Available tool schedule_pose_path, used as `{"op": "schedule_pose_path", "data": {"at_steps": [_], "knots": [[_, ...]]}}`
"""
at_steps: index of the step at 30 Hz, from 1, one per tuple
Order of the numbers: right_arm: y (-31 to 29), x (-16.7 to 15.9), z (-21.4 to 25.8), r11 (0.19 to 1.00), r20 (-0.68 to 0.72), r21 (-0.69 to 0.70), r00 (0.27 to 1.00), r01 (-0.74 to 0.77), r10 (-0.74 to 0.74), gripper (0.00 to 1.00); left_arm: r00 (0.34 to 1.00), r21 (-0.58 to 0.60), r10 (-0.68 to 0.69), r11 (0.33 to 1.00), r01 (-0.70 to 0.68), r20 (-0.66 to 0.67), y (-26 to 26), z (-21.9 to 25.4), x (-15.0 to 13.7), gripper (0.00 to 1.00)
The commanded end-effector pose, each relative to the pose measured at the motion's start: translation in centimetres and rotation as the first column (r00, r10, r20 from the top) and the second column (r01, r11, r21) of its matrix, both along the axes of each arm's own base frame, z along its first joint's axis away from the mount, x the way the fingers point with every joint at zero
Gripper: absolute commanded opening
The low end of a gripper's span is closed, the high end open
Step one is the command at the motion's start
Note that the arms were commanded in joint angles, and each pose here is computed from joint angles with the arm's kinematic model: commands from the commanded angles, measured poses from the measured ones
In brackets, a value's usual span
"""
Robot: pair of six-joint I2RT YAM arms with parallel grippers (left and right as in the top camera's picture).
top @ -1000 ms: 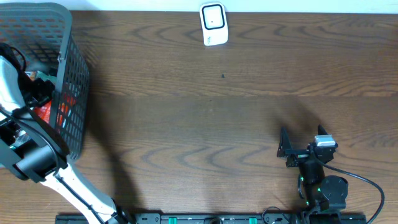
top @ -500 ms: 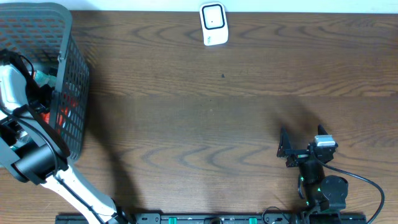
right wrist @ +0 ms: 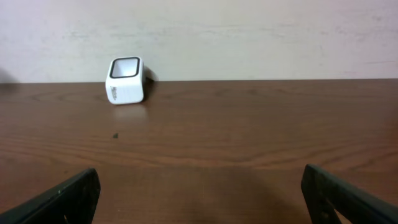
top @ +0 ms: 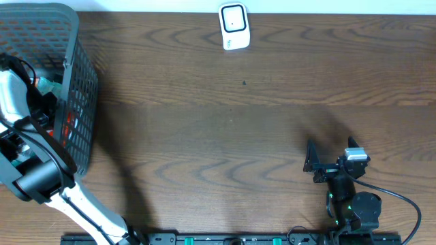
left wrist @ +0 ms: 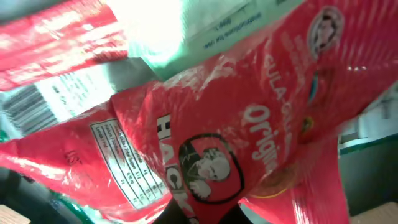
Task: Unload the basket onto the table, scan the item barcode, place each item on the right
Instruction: 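Lift the red bag out and carry it toward the table centre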
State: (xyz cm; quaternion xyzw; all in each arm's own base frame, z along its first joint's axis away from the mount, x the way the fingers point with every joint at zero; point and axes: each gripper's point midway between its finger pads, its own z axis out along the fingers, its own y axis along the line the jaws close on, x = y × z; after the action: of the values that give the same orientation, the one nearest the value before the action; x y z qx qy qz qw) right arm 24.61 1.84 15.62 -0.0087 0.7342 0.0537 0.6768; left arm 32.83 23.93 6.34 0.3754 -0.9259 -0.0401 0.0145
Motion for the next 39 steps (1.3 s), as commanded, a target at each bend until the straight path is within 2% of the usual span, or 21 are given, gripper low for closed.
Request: {"op": "schedule_pose_path", "data": {"at_steps": [1,4,6,9,12,15,19,21,24,29,30,33,36,37,39], "knots": [[-0.3,0.0,-0.1,1.0,-0.001,-0.008,1.0,0.012,-0.012,0.99,0.987,0.115,0.003,0.993,-0.022,0.164,1.4,6.2,1.6,0.07],[-0.3,0.0,-0.1,1.0,-0.001,-0.008,1.0,0.012,-0.012,0.99,0.954,0.197,0.002,0.978,-0.064,0.301,1.8,11.5,2.1,0.07],[-0.3,0.0,-0.1,1.0,-0.001,-0.008,1.0,0.012,-0.012,0.99,0.905,0.256,0.005,0.958,-0.126,0.426,1.8,16.4,2.1,0.07],[-0.3,0.0,-0.1,1.0,-0.001,-0.008,1.0,0.012,-0.012,0.99,0.782,0.314,-0.003,0.917,-0.247,0.623,0.9,24.7,0.9,0.07],[-0.3,0.0,-0.1,1.0,-0.001,-0.008,1.0,0.012,-0.012,0.99,0.665,0.326,-0.037,0.891,-0.316,0.746,-1.2,30.8,-0.9,0.07],[-0.3,0.0,-0.1,1.0,-0.001,-0.008,1.0,0.012,-0.012,0.99,0.545,0.324,-0.14,0.911,-0.257,0.827,-6.1,35.5,-1.8,0.07],[-0.3,0.0,-0.1,1.0,-0.001,-0.008,1.0,0.012,-0.012,0.99,0.464,0.315,-0.227,0.941,-0.121,0.856,-12.3,37.6,-2.4,0.07],[-0.3,0.0,-0.1,1.0,-0.001,-0.008,1.0,0.012,-0.012,0.99,0.473,0.286,-0.246,0.958,-0.013,0.846,-16.1,36.8,-2.7,0.07],[-0.3,0.0,-0.1,1.0,-0.001,-0.008,1.0,0.012,-0.012,0.99,0.525,0.251,-0.3,0.954,0.165,0.796,-21.1,34.0,-2.6,0.07],[-0.3,0.0,-0.1,1.0,-0.001,-0.008,1.0,0.012,-0.012,0.99,0.617,0.15,-0.376,0.91,0.387,0.691,-28.4,27.3,-1.3,0.07],[-0.3,0.0,-0.1,1.0,-0.001,-0.008,1.0,0.012,-0.012,0.99,0.653,0.109,-0.401,0.892,0.44,0.643,-30.9,24.6,-1.1,0.08],[-0.3,0.0,-0.1,1.0,-0.001,-0.008,1.0,0.012,-0.012,0.99,0.701,0.041,-0.466,0.846,0.532,0.54,-36.2,18.8,-0.8,0.07],[-0.3,0.0,-0.1,1.0,-0.001,-0.008,1.0,0.012,-0.012,0.99,0.742,-0.012,-0.486,0.833,0.552,0.462,-39.9,14.1,-0.8,0.07],[-0.3,0.0,-0.1,1.0,-0.001,-0.008,1.0,0.012,-0.012,0.99,0.768,-0.039,-0.514,0.821,0.569,0.381,-42.5,10.3,-1.2,0.07],[-0.3,0.0,-0.1,1.0,-0.001,-0.008,1.0,0.012,-0.012,0.99,0.762,-0.043,-0.558,0.797,0.602,0.329,-44.3,7.8,-1.4,0.07]]}}
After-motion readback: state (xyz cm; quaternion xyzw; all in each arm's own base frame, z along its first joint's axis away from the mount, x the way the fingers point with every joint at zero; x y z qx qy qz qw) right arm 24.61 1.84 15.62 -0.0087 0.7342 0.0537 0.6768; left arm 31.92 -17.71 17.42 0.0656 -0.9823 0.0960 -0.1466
